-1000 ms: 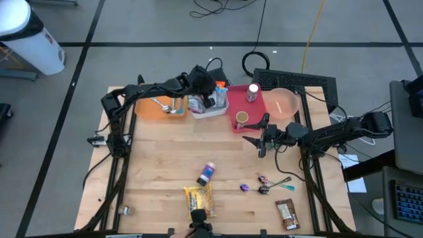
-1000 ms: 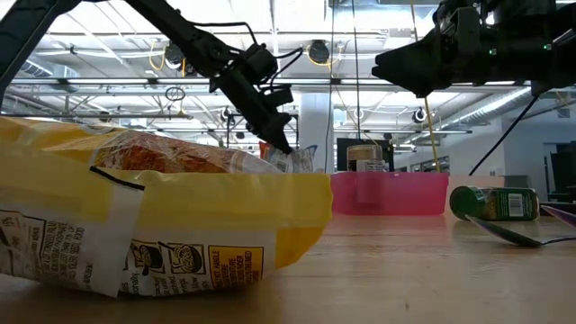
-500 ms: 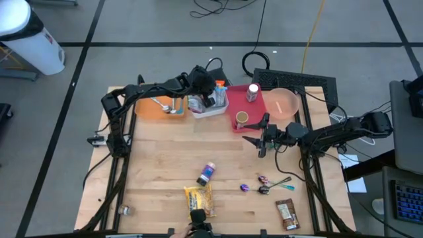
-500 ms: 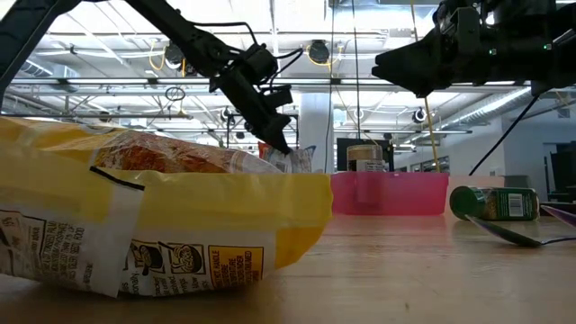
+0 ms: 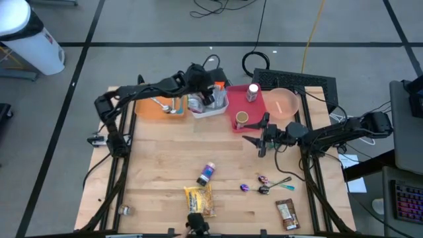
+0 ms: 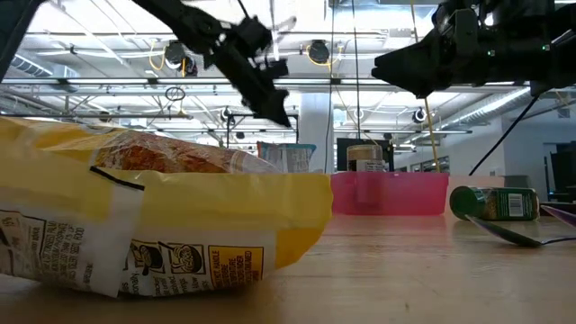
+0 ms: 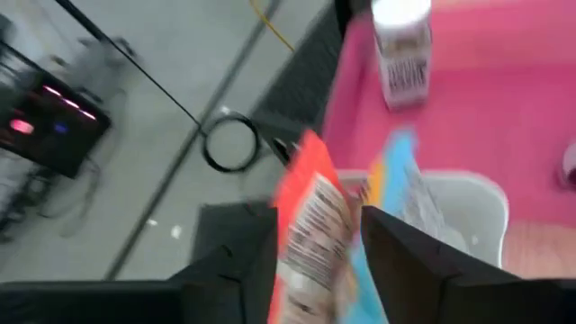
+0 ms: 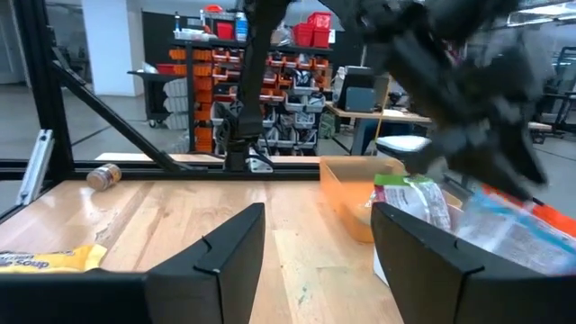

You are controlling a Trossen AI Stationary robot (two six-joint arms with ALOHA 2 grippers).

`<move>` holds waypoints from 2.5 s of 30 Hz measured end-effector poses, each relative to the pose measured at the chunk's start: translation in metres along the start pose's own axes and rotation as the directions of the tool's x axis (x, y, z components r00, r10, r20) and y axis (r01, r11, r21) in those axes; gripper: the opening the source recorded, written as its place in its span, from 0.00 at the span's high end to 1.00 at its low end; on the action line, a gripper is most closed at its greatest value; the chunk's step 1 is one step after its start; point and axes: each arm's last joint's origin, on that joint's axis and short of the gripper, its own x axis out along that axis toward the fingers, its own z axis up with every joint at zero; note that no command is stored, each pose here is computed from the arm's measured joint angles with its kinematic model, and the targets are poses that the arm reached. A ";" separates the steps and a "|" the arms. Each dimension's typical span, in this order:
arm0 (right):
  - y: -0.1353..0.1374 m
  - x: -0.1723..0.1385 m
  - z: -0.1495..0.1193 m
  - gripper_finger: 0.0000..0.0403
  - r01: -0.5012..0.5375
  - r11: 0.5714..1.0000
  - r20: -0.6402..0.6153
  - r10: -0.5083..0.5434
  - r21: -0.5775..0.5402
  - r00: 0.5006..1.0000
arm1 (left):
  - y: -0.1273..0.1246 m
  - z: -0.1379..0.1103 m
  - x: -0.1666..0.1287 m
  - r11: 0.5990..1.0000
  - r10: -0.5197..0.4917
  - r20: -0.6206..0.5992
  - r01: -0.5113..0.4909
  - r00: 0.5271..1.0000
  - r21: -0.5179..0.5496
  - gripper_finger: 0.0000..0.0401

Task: Pick & Place Food Item
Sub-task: Put the blue noodle pack into the white bin, then put the right purple spoon into the orange bin

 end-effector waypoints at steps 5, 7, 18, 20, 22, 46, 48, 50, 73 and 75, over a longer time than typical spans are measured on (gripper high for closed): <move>-0.001 0.000 0.000 0.51 0.007 1.000 -0.004 -0.007 -0.001 1.000 | 0.006 0.031 -0.054 0.993 0.114 0.113 -0.116 0.987 0.011 0.52; -0.001 0.000 0.000 0.51 0.007 1.000 -0.004 -0.007 -0.001 1.000 | 0.008 0.043 -0.082 0.989 0.149 0.174 -0.150 0.974 -0.003 0.51; -0.001 0.000 0.000 0.51 0.007 1.000 -0.003 -0.007 -0.001 1.000 | 0.004 0.059 -0.232 0.992 0.004 0.416 0.049 0.909 -0.117 0.53; -0.001 0.000 0.000 0.51 0.007 1.000 -0.003 -0.007 -0.001 1.000 | 0.002 0.054 -0.248 0.990 -0.045 0.421 0.098 0.906 -0.105 0.53; -0.001 0.000 0.000 0.51 0.007 1.000 -0.003 -0.007 0.006 1.000 | -0.001 0.048 -0.261 0.987 -0.079 0.402 0.128 0.912 -0.097 0.53; -0.002 0.000 0.003 0.51 0.008 1.000 0.027 -0.009 0.016 1.000 | -0.082 -0.102 -0.198 0.923 -0.224 0.766 0.383 0.602 -0.031 0.54; -0.002 0.000 0.003 0.51 0.007 0.999 0.027 -0.009 0.044 1.000 | -0.085 -0.104 -0.194 0.911 -0.209 0.798 0.409 0.564 -0.050 0.54; -0.001 0.000 0.002 0.51 0.007 0.998 0.021 -0.008 0.069 1.000 | -0.086 -0.104 -0.193 0.889 -0.206 0.824 0.452 0.528 -0.067 0.54; 0.037 -0.003 -0.021 0.51 -0.190 0.910 -0.118 0.249 0.369 0.961 | -0.180 -0.115 -0.148 0.576 -0.490 0.743 0.809 0.457 -0.117 0.54; 0.046 -0.004 -0.022 0.51 -0.228 0.899 -0.115 0.289 0.375 0.951 | -0.192 -0.117 -0.150 0.561 -0.505 0.742 0.821 0.440 -0.105 0.54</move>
